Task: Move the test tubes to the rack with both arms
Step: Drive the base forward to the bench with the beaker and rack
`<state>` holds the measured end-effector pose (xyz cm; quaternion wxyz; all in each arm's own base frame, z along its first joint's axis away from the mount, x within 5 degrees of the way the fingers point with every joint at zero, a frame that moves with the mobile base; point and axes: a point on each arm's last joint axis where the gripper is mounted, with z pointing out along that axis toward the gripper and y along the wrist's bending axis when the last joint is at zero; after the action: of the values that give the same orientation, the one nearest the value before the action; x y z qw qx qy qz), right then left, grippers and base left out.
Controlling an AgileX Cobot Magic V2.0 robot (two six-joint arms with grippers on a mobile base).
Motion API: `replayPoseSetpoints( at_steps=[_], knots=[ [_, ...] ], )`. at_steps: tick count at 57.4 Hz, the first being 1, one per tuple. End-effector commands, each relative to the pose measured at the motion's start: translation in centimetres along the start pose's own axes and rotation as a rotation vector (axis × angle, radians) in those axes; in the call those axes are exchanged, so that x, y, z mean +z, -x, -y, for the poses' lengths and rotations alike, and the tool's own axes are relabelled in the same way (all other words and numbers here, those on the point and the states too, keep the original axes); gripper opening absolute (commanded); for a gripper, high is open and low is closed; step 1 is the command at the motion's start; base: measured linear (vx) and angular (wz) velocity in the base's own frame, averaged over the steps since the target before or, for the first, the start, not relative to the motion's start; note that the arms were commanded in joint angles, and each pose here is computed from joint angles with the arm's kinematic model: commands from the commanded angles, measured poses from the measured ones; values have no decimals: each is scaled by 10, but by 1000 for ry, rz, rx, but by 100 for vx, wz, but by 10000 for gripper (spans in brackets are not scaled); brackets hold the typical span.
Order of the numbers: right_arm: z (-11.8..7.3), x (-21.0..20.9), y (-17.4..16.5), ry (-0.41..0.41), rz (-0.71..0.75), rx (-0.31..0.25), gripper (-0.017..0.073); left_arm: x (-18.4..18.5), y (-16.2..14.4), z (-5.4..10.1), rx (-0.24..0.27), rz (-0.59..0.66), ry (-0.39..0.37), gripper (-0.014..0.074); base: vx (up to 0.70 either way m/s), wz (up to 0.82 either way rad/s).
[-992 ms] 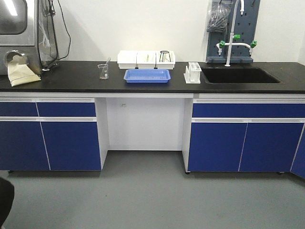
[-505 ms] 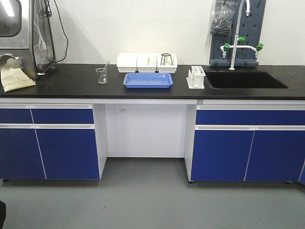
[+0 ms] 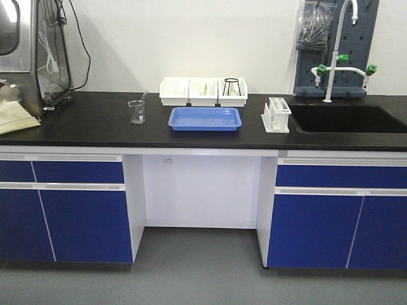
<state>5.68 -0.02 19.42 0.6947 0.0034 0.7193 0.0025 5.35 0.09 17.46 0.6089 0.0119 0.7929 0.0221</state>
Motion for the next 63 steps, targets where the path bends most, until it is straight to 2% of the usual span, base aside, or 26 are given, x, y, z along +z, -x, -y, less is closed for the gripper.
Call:
replayPoseSetpoints(
  at_steps=[1,63],
  knots=[
    [0,0,3,0,67,-5,-9,-5,18,-1,-10,123,9,-4,37,1],
    [0,0,3,0,67,-5,-9,-5,18,-1,-10,123,9,-4,46,0]
  ],
)
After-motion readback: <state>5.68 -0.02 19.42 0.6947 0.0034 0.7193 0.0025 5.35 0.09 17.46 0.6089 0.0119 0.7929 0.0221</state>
